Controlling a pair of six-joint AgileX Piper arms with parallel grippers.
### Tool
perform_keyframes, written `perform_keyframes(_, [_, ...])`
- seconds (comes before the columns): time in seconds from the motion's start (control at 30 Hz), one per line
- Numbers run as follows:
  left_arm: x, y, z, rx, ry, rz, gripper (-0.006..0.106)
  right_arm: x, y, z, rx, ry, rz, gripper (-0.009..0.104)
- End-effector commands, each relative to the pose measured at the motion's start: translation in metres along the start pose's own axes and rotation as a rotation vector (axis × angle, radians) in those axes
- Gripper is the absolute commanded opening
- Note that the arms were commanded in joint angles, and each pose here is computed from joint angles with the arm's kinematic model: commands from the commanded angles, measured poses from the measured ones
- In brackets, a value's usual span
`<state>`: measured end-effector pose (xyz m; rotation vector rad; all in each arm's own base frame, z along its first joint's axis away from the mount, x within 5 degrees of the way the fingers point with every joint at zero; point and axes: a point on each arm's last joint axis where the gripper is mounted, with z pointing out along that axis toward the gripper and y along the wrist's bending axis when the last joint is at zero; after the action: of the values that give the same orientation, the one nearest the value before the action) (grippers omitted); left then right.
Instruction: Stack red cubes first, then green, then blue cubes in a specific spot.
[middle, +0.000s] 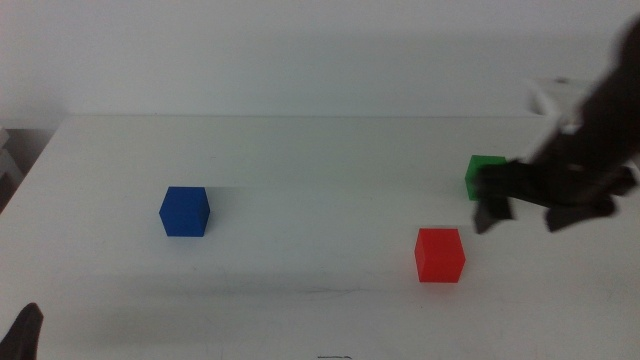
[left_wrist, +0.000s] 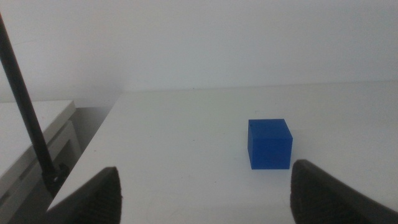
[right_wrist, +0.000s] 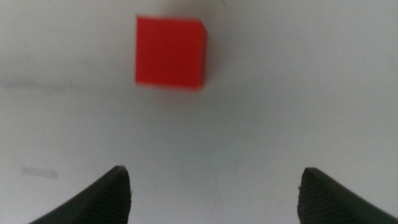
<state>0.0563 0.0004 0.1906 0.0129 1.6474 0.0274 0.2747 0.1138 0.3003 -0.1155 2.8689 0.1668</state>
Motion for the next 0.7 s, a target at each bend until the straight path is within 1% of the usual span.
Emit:
perform_keyframes(0.0, [-0.009, 0.000, -0.002, -0.003, -0.103, -0.010, 0.092, -0.017, 0.016, -0.009, 0.041, -0.081, -0.007, 0.082])
perform_keyframes(0.17, [-0.009, 0.000, -0.002, -0.003, -0.103, -0.010, 0.092, -0.038, 0.034, 0.017, 0.060, -0.051, 0.030, 0.082])
perform_keyframes(0.37, [-0.009, 0.000, -0.002, -0.003, -0.103, -0.010, 0.092, -0.044, 0.038, 0.050, 0.077, 0.016, 0.071, 0.082])
perform_keyframes(0.67, [-0.009, 0.000, -0.002, -0.003, -0.103, -0.010, 0.092, -0.053, 0.043, 0.077, 0.050, -0.010, 0.071, 0.082])
